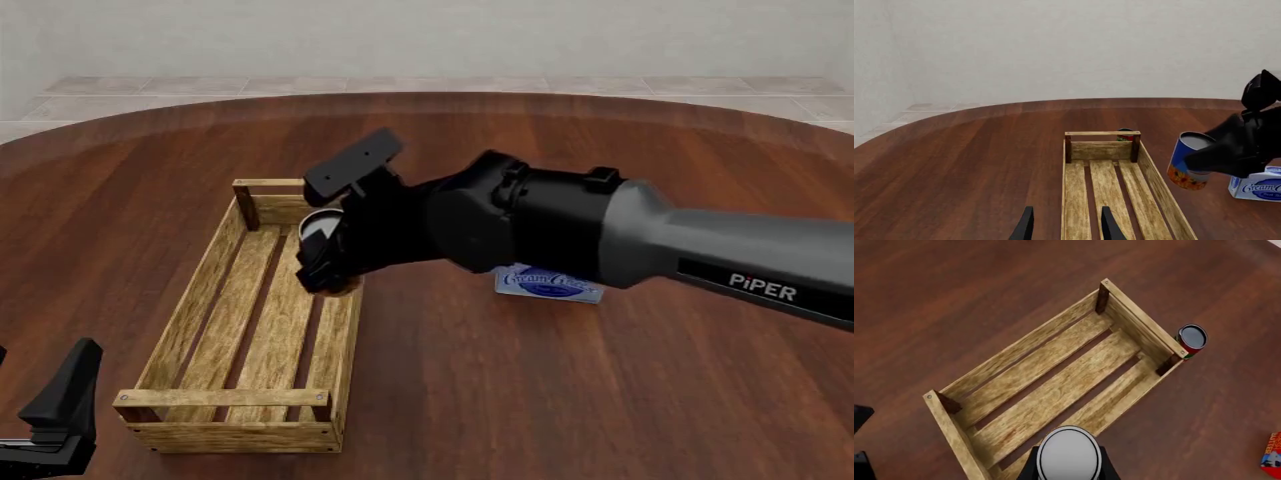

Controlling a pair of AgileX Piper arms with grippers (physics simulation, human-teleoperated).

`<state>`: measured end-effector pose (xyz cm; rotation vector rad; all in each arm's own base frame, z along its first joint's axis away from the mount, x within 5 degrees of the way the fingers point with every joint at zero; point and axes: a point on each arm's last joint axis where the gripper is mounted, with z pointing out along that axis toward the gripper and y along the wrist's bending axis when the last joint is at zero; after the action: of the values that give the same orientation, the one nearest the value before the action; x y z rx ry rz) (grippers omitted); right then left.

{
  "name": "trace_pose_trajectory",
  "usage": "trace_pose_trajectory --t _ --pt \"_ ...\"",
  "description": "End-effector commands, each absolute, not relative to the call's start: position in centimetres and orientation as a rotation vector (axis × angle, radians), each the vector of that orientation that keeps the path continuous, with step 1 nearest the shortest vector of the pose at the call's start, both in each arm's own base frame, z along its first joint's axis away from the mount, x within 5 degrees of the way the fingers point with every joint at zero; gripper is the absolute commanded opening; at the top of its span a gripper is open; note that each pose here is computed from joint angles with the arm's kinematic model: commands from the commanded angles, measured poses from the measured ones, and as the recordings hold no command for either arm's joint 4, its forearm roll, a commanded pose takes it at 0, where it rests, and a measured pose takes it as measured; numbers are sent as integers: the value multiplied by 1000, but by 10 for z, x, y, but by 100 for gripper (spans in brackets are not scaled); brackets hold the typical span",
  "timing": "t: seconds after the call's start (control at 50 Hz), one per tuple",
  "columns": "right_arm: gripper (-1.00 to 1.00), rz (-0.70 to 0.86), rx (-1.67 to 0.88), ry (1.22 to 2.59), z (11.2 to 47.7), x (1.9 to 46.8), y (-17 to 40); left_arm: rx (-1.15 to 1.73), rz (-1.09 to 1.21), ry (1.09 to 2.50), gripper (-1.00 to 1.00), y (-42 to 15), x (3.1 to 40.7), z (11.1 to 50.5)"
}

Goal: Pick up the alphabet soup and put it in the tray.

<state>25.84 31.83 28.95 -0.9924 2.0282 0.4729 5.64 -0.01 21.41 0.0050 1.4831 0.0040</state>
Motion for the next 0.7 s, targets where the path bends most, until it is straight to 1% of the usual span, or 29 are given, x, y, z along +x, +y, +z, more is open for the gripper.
trace_pose_trajectory --t 0.02,0.42,0.7 --pt "-100 510 -980 2018 291 258 334 5 4 1483 100 0 56 214" --pt "-100 532 -1006 2013 279 259 359 5 4 1483 100 0 56 214" --pt "-100 533 -1009 2026 264 267 373 5 4 1483 100 0 56 214"
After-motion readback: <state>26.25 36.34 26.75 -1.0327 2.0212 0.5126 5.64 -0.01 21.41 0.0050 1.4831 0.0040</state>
